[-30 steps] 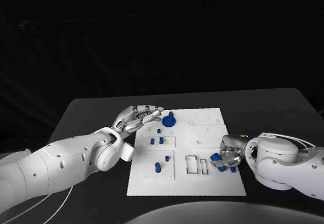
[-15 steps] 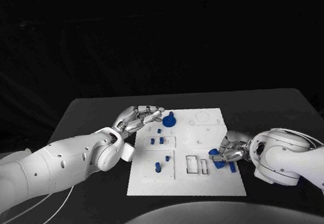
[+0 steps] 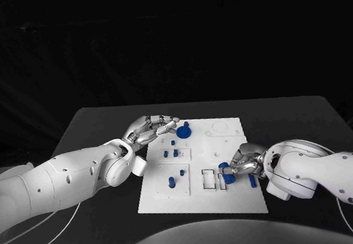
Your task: Assemble the parts on the task board
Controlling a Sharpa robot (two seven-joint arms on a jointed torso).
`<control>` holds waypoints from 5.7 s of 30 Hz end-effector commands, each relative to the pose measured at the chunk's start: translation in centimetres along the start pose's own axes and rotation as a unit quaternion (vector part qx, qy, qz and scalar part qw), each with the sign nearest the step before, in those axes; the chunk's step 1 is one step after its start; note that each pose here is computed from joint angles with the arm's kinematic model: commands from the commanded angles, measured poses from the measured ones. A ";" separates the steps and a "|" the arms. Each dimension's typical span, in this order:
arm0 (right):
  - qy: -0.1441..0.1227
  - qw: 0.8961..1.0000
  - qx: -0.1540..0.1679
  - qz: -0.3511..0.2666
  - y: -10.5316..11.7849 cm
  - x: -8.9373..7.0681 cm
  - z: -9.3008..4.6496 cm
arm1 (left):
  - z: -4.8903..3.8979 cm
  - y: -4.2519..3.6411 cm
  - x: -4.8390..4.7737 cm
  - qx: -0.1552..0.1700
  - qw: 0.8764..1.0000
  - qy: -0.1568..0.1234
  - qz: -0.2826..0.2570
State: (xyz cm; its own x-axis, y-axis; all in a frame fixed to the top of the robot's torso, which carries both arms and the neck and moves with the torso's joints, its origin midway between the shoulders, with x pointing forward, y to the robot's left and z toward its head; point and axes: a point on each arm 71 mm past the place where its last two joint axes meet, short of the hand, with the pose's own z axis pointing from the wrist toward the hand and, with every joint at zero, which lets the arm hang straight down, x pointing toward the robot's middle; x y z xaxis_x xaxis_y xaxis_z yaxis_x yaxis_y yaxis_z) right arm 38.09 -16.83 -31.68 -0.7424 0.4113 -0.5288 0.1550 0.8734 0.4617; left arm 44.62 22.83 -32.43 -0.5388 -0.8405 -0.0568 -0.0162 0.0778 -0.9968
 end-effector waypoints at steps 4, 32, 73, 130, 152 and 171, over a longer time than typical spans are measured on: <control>0.013 1.000 -0.003 0.021 0.4 0.9 0.9 | 0.14 -0.06 0.30 0.004 1.000 0.010 -0.005; 0.050 0.999 -0.001 0.004 1.7 2.8 2.2 | 0.20 -0.02 0.38 0.001 1.000 0.013 -0.007; 0.039 0.999 -0.009 0.005 1.6 2.7 2.2 | 0.20 0.17 0.38 -0.010 1.000 0.017 -0.009; 0.020 0.994 -0.083 -0.074 1.9 3.7 1.2 | -0.10 0.62 0.39 -0.024 0.999 0.025 -0.012; -0.059 0.994 -0.070 -0.067 0.3 -1.4 -1.4 | -0.35 0.58 0.18 -0.024 0.999 0.022 -0.009; -0.081 0.973 0.056 -0.209 -5.0 -4.2 -1.9 | -0.28 0.59 0.20 -0.023 0.999 0.022 -0.009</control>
State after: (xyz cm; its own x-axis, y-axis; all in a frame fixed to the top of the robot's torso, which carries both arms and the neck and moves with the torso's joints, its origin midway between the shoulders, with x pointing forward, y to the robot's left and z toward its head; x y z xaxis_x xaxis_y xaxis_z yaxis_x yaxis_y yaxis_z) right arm 39.18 -23.10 -30.30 -0.6578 0.1386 -0.7403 -0.0261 0.9781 0.2063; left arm 44.32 23.08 -33.11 -0.5626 -0.8256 -0.0426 -0.0708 0.0995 -0.9925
